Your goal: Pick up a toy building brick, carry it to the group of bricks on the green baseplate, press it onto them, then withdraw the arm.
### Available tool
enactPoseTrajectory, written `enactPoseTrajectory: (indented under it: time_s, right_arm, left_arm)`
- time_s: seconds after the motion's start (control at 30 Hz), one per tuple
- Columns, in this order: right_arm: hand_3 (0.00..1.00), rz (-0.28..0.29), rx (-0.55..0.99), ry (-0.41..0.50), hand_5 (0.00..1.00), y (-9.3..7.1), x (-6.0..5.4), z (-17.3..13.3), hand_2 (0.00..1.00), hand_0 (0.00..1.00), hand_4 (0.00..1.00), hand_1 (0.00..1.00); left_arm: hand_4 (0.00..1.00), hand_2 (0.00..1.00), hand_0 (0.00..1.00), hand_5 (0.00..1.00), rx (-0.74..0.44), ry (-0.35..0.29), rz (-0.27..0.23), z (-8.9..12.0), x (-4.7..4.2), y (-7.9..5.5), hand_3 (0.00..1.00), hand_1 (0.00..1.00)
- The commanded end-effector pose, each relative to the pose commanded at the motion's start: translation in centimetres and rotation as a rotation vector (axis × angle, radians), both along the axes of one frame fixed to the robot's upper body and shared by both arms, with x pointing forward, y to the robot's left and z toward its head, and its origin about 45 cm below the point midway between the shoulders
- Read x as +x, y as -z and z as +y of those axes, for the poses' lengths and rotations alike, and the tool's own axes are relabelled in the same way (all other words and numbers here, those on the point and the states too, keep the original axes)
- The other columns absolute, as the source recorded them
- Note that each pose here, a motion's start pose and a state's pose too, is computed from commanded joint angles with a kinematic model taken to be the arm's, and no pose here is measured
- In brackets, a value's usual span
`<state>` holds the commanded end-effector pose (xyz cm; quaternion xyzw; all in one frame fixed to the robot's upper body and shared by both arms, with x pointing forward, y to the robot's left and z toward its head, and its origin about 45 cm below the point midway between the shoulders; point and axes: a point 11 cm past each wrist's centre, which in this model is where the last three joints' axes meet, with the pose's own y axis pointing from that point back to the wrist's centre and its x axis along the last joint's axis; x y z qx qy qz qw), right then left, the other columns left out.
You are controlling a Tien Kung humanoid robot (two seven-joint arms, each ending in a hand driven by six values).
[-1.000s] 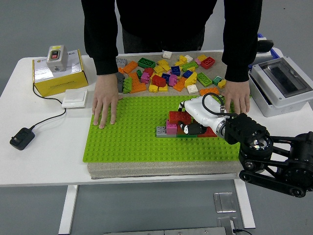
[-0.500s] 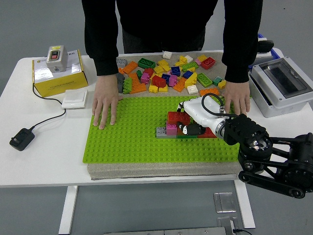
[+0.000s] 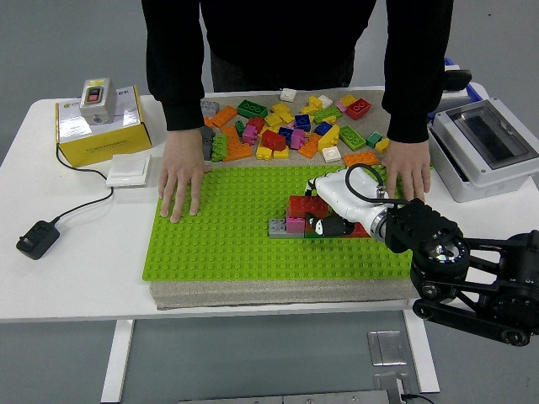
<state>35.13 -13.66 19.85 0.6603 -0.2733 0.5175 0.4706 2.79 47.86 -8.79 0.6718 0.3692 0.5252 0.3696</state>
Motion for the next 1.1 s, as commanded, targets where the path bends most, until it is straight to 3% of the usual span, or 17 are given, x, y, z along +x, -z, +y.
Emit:
enactPoseTrajectory:
  time_s: [1.1]
  right_arm:
    - [0.635, 0.013, 0.002, 0.000, 0.337, 0.63, 0.19, 0.48, 0.615, 0.002, 0.518, 0.079]
  left_arm:
    - [0.275, 0.565, 0.664, 0.605, 0.003, 0.007, -0.003, 0.10, 0.14, -0.05, 0.629, 0.652]
